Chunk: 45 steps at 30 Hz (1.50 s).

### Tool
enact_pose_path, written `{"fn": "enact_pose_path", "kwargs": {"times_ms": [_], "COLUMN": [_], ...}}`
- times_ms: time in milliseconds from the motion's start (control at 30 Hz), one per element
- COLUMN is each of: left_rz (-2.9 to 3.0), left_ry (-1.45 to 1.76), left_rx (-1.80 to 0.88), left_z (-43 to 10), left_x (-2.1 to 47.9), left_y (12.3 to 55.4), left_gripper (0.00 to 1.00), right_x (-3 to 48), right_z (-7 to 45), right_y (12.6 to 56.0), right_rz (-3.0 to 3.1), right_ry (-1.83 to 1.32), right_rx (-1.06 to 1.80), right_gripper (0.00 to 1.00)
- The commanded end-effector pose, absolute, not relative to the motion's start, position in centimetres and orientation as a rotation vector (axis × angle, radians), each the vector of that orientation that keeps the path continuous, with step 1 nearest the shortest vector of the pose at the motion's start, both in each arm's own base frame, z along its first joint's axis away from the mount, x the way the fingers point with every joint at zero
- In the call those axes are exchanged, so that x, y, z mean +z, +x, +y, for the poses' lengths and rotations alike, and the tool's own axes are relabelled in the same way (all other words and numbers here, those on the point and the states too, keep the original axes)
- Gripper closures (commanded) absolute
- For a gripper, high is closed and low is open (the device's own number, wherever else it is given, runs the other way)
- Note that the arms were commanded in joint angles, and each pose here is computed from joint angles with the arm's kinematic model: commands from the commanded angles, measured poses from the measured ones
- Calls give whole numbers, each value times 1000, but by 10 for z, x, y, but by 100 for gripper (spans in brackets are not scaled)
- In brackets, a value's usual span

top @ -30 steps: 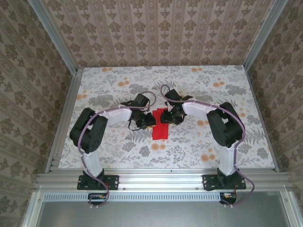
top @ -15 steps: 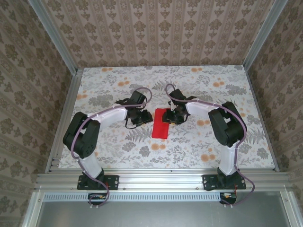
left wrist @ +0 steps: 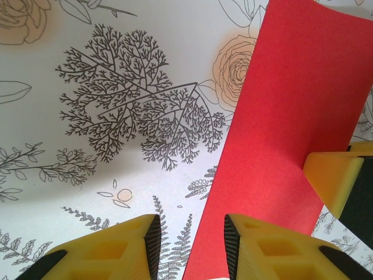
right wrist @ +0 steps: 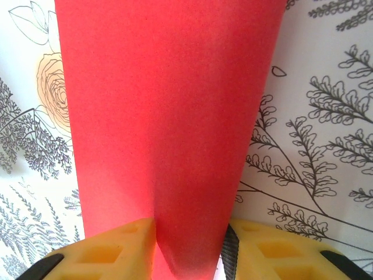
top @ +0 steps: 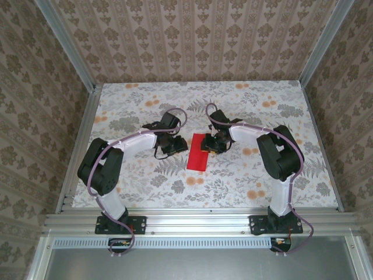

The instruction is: Fold a paper plane with a square sheet of paper (pick it up from the middle)

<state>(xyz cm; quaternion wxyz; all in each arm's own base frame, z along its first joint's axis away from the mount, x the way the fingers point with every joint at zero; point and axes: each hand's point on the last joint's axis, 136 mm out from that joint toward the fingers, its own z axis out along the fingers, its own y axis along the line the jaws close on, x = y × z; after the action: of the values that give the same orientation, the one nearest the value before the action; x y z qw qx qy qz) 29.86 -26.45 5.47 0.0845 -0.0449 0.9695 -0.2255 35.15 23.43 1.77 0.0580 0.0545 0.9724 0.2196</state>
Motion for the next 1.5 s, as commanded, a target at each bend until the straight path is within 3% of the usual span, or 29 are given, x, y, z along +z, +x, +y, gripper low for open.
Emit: {"fn": "enact_pose_path", "kwargs": {"times_ms": [0,833,1100,1467], "left_rz": [2898,2900,2900,2900], "left_ry": [-142,-135,-136,-131], "left_rx": [-646,-628,-628,-632], "left_z": [-258,-258,-257,-258], "left_x": [52,53,53,53], "left_y": [298,300,300,299], "left_gripper": [63,63,63,63], "right_x": [-13,-24,-25,-25], "right_z": [208,200,197,198], "right_y": [333,326,325,324], "right_rz": [3051,3109,3111,3115], "right_ry": [239,171,186,155], "right_rx": [495,402,380,386], "right_gripper": [62,60,67,64]}}
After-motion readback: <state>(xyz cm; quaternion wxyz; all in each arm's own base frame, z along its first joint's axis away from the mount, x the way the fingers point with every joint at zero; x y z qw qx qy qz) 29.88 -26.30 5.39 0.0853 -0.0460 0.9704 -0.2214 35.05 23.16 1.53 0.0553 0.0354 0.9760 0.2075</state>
